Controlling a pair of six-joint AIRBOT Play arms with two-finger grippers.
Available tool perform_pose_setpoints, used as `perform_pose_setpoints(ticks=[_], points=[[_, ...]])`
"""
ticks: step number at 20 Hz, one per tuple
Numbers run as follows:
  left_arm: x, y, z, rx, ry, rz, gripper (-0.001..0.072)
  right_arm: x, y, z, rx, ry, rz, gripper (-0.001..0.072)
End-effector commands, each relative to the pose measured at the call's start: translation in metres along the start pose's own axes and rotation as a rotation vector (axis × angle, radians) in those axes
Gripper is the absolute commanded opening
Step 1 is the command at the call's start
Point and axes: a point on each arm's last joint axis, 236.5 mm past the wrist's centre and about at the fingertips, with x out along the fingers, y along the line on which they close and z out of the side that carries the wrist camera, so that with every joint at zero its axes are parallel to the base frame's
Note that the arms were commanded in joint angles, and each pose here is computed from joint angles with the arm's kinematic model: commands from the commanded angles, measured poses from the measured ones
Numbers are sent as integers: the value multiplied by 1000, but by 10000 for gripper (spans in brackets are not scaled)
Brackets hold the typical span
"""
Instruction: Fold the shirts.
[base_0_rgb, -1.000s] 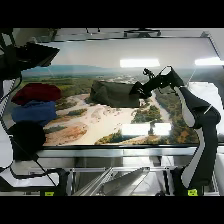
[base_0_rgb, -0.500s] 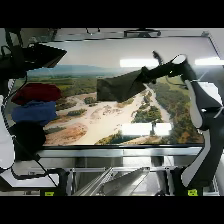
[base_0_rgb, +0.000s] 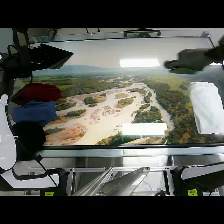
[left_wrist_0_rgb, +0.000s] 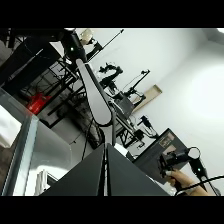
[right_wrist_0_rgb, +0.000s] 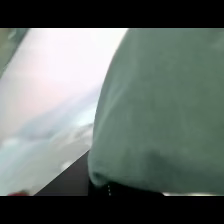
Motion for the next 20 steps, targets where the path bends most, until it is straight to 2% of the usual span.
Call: perform_pose_setpoints(ticks=[1, 3, 7, 8, 9, 10, 11, 13, 17, 18, 19, 20], points=[[9, -1, -5, -4, 21, -15, 21, -78, -140, -23, 216, -88, -429, 14], [14, -2, -7, -6, 32, -23, 21, -94, -203, -71, 296, -87, -606, 15], [23, -3, -13, -10, 53, -37, 21, -67, -278, -157, 407, -9, -659, 21], [24, -4, -14, -11, 57, -38, 21, -63, -289, -170, 414, 29, -668, 100], [24, -4, -14, -11, 59, -39, 21, -61, -296, -181, 415, 71, -676, 440], [24, -4, -14, -11, 58, -39, 21, -60, -297, -187, 399, 115, -676, 720], [24, -4, -14, -11, 58, -39, 21, -62, -294, -192, 385, 150, -674, 698], [24, -4, -13, -12, 54, -38, 21, -71, -273, -185, 388, 172, -645, 698], [24, -3, -11, -12, 48, -35, 19, -94, -166, -119, 273, 66, -426, 690], [24, -1, -9, -18, 37, -27, 16, -96, -133, -105, 218, 35, -357, 538], [24, 0, -7, -30, 28, -20, 8, -94, -102, -99, 168, 19, -291, 241], [22, 2, -5, -29, 22, -10, 1, -88, -71, -97, 118, 2, -221, 32]])
